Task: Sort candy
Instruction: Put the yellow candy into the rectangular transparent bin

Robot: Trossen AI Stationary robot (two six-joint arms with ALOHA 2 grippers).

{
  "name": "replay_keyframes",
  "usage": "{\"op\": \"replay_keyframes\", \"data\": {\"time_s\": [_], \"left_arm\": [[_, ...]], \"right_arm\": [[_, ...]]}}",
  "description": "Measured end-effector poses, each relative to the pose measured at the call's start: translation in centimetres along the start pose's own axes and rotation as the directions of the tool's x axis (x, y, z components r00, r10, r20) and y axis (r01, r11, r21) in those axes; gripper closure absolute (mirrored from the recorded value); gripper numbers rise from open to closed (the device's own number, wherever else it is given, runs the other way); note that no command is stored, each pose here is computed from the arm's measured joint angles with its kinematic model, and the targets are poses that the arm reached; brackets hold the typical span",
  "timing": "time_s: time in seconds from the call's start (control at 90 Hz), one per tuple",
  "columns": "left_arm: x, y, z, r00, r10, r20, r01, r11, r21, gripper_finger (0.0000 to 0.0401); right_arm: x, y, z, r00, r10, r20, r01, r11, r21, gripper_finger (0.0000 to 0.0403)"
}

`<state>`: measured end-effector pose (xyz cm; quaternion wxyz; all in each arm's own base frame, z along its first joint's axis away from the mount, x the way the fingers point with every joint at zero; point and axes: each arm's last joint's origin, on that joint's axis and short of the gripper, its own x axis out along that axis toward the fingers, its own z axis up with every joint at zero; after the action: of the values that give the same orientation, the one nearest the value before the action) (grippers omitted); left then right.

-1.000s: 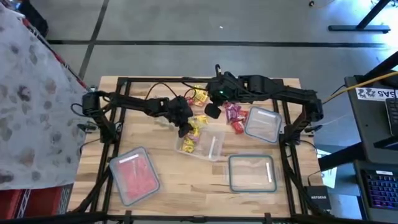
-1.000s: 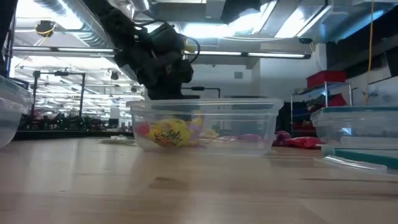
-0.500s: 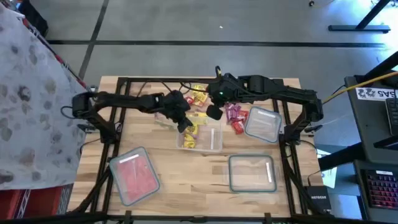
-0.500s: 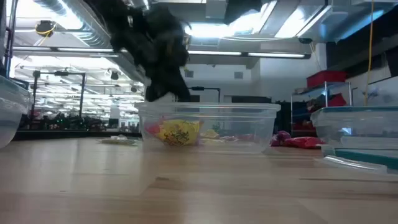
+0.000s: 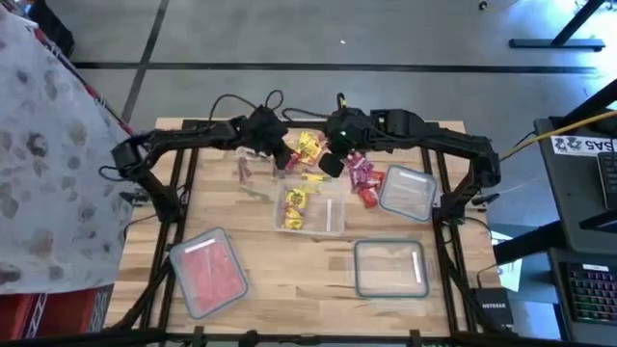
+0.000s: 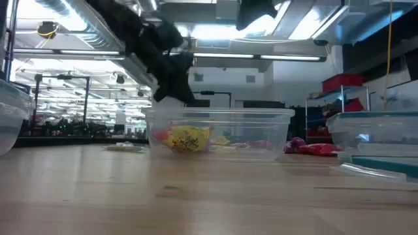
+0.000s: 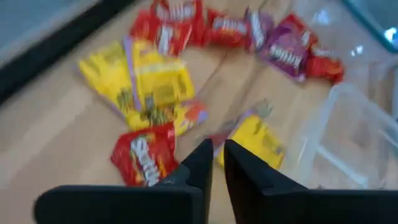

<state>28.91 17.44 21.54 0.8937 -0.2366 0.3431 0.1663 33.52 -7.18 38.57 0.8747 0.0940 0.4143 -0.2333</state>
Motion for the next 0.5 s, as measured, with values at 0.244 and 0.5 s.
{"op": "replay_keyframes", "data": {"time_s": [0.244, 0.5], "left_arm": [[-1.2, -1.4, -1.1, 0.963, -0.229, -0.144, 0.211, 0.969, -0.129, 0.0325], [-3.6, -6.0, -4.0, 0.926, -0.134, -0.352, 0.126, 0.991, -0.046, 0.0333]], "right_arm": [[9.4, -4.3, -3.9, 0.988, 0.110, -0.107, -0.088, 0.977, 0.192, 0.0292], [18.2, -4.4, -8.7, 0.934, 0.174, -0.311, -0.082, 0.954, 0.288, 0.0228]]}}
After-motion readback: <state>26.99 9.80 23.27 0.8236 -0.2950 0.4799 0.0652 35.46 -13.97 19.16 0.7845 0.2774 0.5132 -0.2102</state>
